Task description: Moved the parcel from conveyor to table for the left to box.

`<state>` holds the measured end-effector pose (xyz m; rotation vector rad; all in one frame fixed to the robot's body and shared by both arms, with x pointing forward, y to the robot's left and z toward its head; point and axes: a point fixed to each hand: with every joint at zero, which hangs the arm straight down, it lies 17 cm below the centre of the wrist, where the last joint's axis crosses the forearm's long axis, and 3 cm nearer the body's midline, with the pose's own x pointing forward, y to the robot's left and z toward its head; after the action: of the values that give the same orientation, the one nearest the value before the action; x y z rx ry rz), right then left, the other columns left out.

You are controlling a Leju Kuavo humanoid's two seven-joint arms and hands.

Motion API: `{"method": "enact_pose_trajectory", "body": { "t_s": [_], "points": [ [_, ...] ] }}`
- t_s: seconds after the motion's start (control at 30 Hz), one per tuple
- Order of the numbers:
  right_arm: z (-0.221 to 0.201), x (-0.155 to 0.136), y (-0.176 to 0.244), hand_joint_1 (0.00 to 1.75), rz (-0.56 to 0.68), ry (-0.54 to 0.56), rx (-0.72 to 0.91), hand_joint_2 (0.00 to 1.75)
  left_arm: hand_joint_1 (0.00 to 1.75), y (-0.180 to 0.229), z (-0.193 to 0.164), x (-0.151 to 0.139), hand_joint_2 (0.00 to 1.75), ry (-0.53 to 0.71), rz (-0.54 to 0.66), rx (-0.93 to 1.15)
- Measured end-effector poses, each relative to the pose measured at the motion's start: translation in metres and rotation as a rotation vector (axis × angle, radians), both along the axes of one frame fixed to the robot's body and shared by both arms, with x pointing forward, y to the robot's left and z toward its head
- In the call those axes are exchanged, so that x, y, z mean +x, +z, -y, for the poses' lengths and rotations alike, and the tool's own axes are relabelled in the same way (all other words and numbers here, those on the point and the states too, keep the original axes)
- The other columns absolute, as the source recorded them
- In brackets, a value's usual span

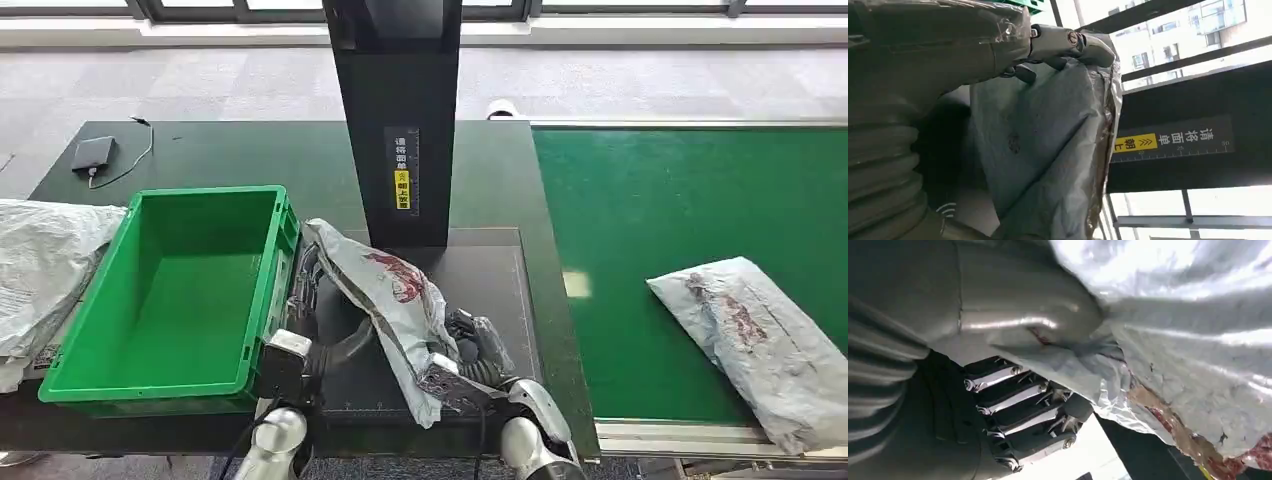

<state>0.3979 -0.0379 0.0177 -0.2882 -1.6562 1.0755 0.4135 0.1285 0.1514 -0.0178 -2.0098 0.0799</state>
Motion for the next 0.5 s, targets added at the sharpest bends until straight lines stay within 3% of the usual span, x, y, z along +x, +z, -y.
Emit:
{"method": "enact_pose_trajectory", "body": {
  "t_s": [0.5],
  "points": [
    [0.0021,0.0033,-0.0065,0.0,0.001,-0.014,-0.022,1.75,0.0,-0.0008,0.0002,0.0001,1.75,0.0,-0.002,0.002]
  ]
}}
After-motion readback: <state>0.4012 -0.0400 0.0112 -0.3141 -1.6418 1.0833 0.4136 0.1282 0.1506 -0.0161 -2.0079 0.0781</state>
